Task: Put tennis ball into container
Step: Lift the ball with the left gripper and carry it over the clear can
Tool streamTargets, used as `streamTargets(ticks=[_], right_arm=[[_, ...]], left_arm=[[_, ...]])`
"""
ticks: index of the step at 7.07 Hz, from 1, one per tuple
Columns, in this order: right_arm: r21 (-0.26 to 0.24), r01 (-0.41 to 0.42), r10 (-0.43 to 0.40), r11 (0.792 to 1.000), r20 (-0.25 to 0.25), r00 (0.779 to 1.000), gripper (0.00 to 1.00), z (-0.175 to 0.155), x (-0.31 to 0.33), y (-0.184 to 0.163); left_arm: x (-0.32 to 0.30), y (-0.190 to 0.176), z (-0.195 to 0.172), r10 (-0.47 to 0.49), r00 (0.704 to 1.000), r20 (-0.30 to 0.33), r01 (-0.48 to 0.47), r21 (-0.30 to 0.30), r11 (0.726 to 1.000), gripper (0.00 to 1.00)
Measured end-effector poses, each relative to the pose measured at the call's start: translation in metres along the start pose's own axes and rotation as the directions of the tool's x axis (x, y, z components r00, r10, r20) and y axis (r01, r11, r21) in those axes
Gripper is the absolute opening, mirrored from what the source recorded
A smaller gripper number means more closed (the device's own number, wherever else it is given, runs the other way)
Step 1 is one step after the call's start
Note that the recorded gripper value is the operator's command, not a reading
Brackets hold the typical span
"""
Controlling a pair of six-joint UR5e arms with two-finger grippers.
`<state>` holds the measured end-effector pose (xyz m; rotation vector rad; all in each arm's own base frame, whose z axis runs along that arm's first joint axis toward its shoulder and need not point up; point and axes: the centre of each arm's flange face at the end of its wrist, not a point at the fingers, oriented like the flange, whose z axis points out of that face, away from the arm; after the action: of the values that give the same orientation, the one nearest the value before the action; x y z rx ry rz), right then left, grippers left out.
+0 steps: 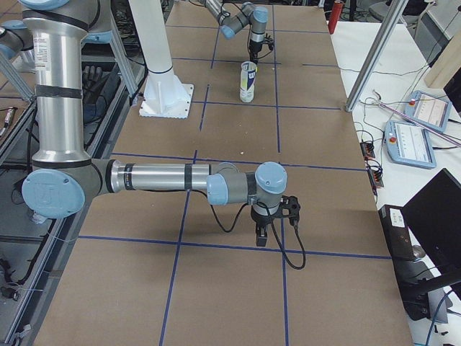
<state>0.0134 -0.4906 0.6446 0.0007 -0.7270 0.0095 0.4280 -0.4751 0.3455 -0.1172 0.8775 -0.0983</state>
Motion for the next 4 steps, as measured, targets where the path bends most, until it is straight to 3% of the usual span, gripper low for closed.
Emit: streamTargets(ticks=[4], right_arm=[[0.0,0.0,0.0,1.0,0.0,1.0,1.0,0.0,0.0,0.0]], left_arm=[[0.019,0.035,-0.214,-0.087,0.994,0.062,0.082,0.078,0.994,0.0]])
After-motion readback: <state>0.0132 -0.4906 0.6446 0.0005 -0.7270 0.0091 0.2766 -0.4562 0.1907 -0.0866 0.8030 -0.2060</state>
